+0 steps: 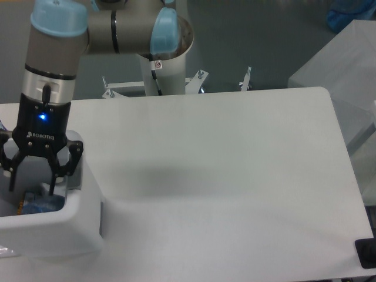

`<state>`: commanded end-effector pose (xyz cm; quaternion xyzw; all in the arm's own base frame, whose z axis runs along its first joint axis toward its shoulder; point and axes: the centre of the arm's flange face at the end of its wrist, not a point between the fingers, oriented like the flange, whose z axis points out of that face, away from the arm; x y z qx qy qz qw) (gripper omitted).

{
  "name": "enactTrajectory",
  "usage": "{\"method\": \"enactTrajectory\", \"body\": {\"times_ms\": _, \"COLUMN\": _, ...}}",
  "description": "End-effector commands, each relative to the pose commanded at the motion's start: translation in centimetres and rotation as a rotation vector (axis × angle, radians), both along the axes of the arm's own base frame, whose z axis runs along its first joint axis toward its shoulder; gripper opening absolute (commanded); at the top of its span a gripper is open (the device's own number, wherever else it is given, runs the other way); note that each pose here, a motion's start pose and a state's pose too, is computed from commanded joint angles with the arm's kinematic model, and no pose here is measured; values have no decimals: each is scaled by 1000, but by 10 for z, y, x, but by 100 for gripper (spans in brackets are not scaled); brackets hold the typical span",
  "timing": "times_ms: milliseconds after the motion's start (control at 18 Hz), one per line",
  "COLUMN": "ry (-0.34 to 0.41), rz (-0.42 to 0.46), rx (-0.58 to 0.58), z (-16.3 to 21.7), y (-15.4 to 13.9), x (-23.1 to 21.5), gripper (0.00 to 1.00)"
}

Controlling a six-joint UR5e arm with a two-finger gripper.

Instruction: Place the trash in the trash can

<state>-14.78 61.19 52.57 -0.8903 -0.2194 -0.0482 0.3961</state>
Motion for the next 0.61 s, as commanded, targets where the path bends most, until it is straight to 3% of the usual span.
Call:
{"method": "enactTrajectory", "body": {"times_ms": 111, "ry": 135, "rz": -1, "rx": -30, "z": 6, "y": -14, "x": -34, "gripper": 100}}
{"method": "enactTrajectory", "body": {"times_ms": 389, "ry": 352, "rz": 5, "rx": -128, "z": 13, "y": -36, "x": -100, "gripper": 100}}
{"method": "enactTrajectory", "body": {"times_ms": 611, "ry": 592, "rz": -173, "rx": -357, "z": 11, "y": -63, "x": -124, "gripper": 100}}
